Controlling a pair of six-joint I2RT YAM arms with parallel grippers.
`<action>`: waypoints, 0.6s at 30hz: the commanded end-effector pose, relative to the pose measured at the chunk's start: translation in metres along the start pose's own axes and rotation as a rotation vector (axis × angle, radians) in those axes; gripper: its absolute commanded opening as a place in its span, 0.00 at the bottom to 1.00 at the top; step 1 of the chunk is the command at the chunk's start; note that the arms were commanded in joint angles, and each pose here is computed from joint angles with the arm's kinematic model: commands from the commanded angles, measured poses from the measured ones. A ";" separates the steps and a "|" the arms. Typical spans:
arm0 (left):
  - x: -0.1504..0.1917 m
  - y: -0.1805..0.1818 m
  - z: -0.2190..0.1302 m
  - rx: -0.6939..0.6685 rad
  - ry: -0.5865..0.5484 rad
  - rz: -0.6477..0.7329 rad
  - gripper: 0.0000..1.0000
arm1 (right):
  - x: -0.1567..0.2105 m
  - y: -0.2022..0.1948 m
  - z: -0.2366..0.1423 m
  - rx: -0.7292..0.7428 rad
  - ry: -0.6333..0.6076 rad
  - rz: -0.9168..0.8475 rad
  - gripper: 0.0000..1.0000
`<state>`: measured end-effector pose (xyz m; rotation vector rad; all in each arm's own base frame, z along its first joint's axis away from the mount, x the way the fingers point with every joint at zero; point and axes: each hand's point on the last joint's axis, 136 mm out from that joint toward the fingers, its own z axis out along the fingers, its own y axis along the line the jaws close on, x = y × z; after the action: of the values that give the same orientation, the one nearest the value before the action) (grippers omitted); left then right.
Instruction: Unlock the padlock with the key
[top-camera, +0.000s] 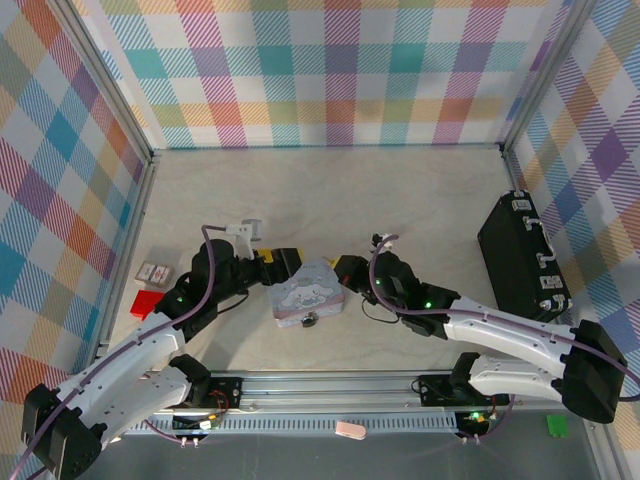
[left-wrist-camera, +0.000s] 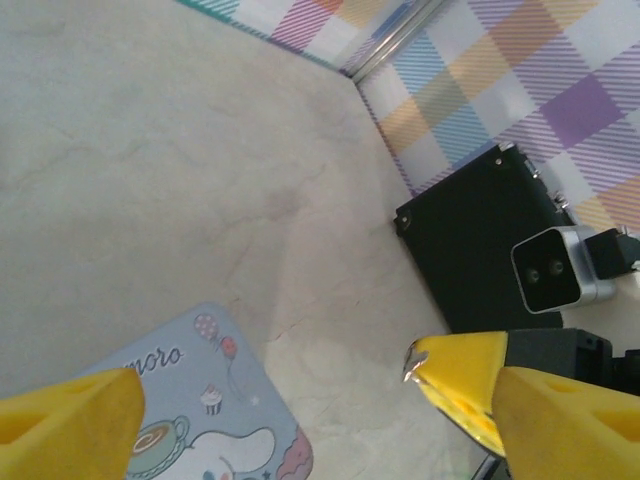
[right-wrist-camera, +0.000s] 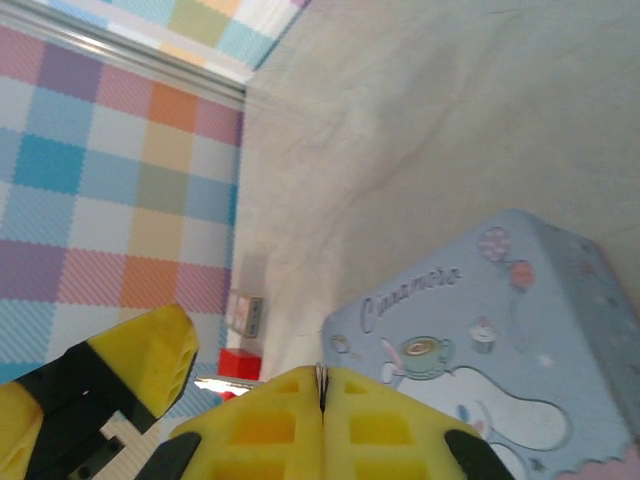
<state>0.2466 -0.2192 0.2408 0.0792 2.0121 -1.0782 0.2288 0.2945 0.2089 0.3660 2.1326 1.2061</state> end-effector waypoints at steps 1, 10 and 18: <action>-0.018 -0.029 -0.001 0.094 -0.057 0.023 0.83 | -0.001 0.036 0.002 -0.135 0.008 -0.021 0.00; -0.008 -0.037 0.010 0.116 -0.008 0.039 0.59 | 0.007 0.043 0.010 -0.171 0.046 -0.012 0.00; 0.000 -0.036 0.013 0.104 0.026 0.073 0.47 | 0.016 0.043 0.020 -0.180 0.084 0.011 0.00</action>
<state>0.2421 -0.2448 0.2408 0.1685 2.0136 -1.1188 0.2270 0.3272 0.2048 0.2766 2.1432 1.3314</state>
